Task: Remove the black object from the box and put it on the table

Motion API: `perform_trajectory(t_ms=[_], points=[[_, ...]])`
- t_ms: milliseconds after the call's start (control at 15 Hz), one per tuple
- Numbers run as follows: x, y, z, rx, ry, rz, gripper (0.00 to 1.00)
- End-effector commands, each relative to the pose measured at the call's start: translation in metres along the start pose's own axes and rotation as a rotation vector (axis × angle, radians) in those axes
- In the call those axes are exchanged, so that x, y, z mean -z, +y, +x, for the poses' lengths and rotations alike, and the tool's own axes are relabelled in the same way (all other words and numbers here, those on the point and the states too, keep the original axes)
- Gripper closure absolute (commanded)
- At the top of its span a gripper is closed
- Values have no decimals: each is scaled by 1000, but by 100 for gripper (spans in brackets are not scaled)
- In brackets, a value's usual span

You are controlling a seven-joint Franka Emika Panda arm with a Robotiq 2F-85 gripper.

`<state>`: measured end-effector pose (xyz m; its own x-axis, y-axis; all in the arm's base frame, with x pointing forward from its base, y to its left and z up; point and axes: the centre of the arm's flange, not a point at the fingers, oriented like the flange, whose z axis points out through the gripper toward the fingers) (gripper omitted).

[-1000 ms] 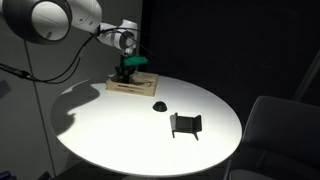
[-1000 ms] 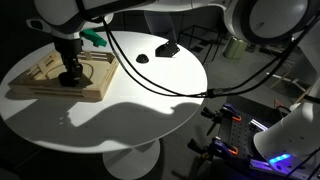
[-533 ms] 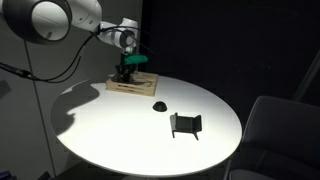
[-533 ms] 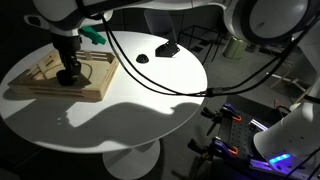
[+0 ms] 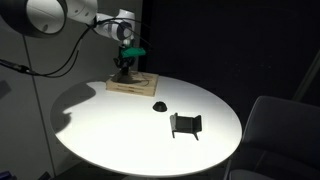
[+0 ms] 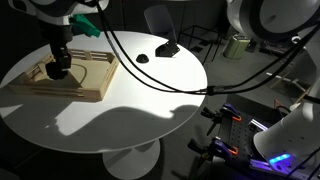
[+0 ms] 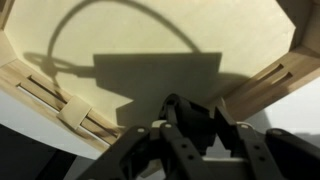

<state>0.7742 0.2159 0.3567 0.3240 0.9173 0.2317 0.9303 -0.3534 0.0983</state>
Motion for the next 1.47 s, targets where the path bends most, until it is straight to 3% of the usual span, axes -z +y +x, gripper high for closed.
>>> perform_trajectory(t_ms=[0, 800, 1400], points=[[37, -16, 6, -98, -5, -27, 83], [109, -59, 25, -507, -15, -62, 83], [148, -102, -1, -727, -54, -34, 83]])
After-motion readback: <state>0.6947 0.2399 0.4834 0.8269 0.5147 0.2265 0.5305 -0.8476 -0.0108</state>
